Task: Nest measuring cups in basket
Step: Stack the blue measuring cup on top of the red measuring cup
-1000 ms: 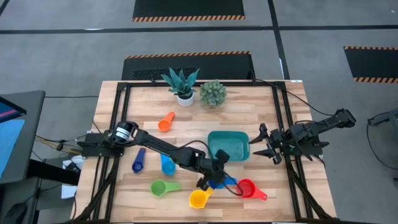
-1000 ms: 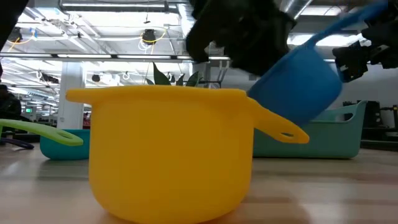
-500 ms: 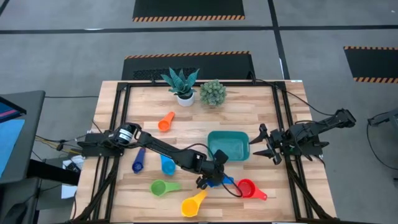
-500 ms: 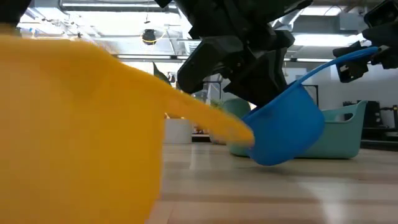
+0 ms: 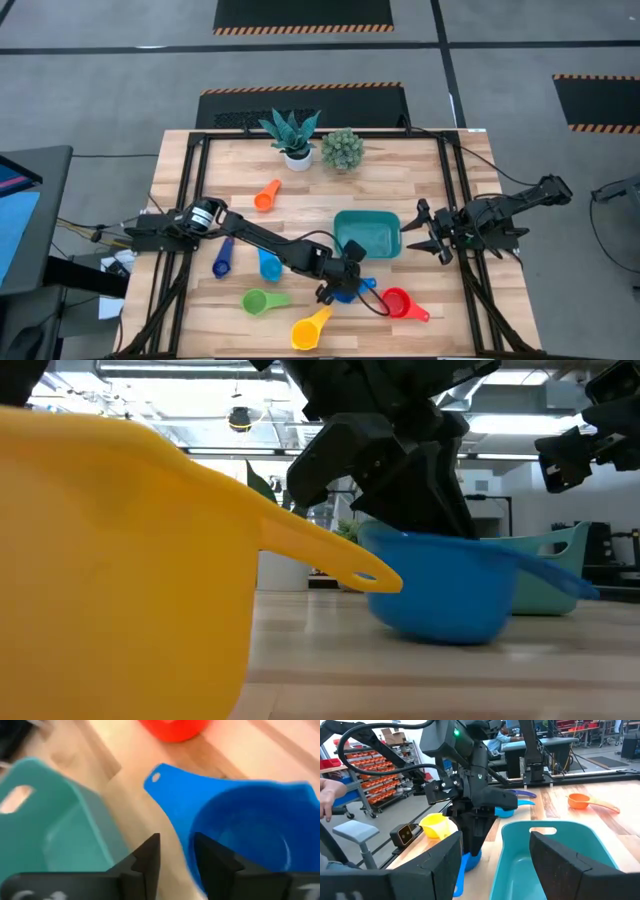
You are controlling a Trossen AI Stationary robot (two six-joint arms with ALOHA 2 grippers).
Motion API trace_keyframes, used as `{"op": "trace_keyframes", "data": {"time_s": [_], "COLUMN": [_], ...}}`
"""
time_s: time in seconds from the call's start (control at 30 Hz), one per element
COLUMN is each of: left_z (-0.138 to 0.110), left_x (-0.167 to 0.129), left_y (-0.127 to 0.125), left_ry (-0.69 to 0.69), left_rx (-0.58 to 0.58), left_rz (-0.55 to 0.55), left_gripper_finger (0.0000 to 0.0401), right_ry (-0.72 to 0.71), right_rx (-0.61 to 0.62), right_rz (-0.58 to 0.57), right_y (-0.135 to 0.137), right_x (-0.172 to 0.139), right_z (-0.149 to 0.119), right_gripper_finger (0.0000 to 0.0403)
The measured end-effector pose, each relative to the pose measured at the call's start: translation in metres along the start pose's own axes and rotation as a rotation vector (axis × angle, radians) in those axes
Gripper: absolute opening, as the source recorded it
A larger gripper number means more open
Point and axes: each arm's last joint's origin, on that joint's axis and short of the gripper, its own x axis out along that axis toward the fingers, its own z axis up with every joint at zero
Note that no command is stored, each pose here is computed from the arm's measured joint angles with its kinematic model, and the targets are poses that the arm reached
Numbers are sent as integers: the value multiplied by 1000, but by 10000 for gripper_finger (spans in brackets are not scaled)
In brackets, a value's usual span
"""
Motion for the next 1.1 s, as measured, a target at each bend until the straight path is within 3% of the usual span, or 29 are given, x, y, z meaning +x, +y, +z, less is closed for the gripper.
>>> {"op": "trace_keyframes", "data": {"time_s": [0.2, 0.37, 0.6, 0.67, 0.8, 0.93, 1.1], "left_z": [20, 46, 34, 24, 15, -9, -48], "left_x": [-24, -72, -130, -137, -142, -166, -186], "left_y": [13, 19, 8, 0, -20, -34, -42], "left_ry": [33, 151, 495, 608, 633, 668, 474], "left_rx": [4, -31, -285, -336, -310, -354, -460], "left_rz": [96, 138, 102, 130, 157, 288, 377], "left_gripper_finger": [143, 146, 146, 146, 146, 146, 145], "right_ry": [3, -24, -366, -350, -283, -188, 111], "right_rx": [-7, -7, -103, -129, -152, -231, -280], "right_rz": [6, 26, 62, 53, 42, 27, -20], "right_y": [0, 1, 6, 7, 10, 17, 21], "right_x": [0, 0, -6, -5, 5, 24, 59], "right_z": [0, 2, 35, 40, 53, 81, 120], "right_gripper_finger": [255, 255, 255, 255, 255, 255, 255]}}
